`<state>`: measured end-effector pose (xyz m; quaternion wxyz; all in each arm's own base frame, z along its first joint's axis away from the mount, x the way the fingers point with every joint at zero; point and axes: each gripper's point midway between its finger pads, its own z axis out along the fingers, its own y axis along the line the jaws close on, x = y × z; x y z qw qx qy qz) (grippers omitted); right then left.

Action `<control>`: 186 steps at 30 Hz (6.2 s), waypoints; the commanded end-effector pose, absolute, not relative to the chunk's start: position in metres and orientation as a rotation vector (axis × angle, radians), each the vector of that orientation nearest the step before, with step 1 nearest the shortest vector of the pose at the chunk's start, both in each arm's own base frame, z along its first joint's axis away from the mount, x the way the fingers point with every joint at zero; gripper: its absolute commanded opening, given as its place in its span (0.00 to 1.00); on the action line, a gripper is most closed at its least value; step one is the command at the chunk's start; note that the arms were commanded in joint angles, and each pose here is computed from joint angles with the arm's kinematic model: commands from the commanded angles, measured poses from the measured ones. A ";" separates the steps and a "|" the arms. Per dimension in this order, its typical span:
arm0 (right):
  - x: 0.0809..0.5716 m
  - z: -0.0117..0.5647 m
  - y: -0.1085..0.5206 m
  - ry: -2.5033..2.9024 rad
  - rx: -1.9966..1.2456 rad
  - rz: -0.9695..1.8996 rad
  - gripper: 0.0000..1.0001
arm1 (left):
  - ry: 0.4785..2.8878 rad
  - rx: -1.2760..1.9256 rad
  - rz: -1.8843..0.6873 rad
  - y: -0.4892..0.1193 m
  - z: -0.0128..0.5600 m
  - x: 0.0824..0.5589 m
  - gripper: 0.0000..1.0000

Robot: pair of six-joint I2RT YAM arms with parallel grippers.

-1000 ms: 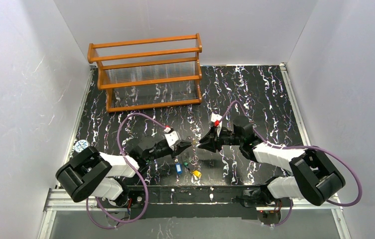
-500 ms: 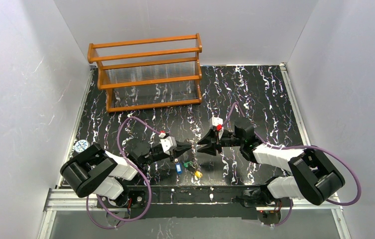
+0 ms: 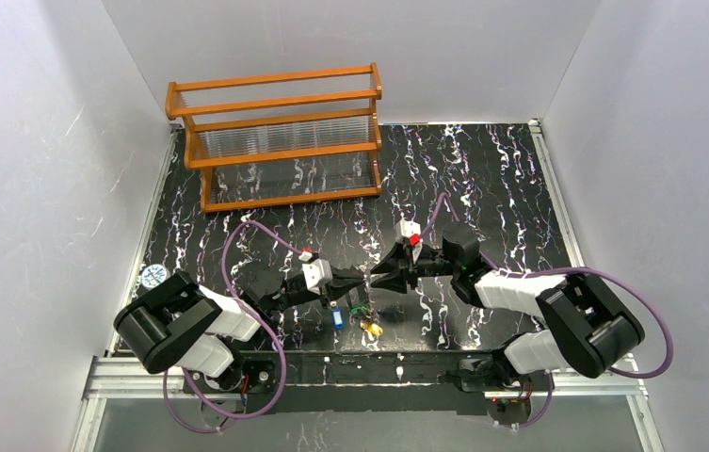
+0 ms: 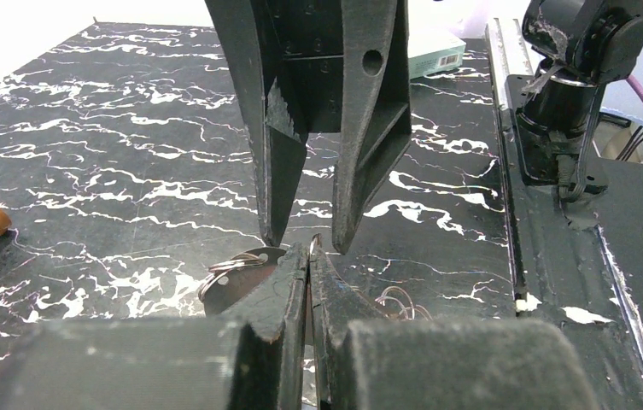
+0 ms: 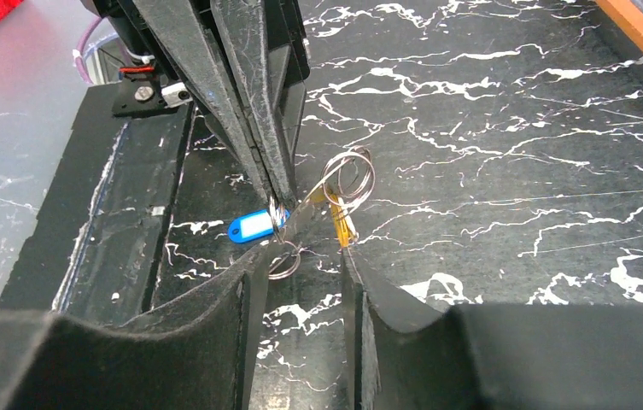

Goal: Put the keys on the keyring

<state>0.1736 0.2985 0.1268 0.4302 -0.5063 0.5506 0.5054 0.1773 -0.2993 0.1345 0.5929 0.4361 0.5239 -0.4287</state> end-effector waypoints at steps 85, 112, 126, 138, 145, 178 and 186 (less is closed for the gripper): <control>0.297 0.093 0.249 2.106 -0.410 0.473 0.99 | 1.758 0.416 -0.787 -0.230 0.098 0.223 0.80; 0.232 0.033 0.254 2.549 -0.248 1.275 0.56 | 2.242 0.246 -1.019 -0.301 0.053 0.238 0.65; 0.236 0.030 0.257 2.602 -0.190 1.297 0.40 | 2.241 0.187 -1.165 -0.328 0.058 0.238 0.42; 0.246 0.021 0.234 2.650 -0.061 1.115 0.43 | 2.355 0.234 -0.782 -0.330 0.041 0.243 0.42; 0.250 0.013 0.216 2.668 0.092 1.145 0.43 | 2.385 0.350 -0.552 -0.334 0.033 0.237 0.38; 0.242 0.008 0.219 2.681 0.065 1.236 0.45 | 2.342 0.398 -0.495 -0.346 0.050 0.216 0.39; 0.241 0.008 0.221 2.678 0.051 1.261 0.45 | 2.336 0.370 -0.524 -0.347 0.058 0.214 0.33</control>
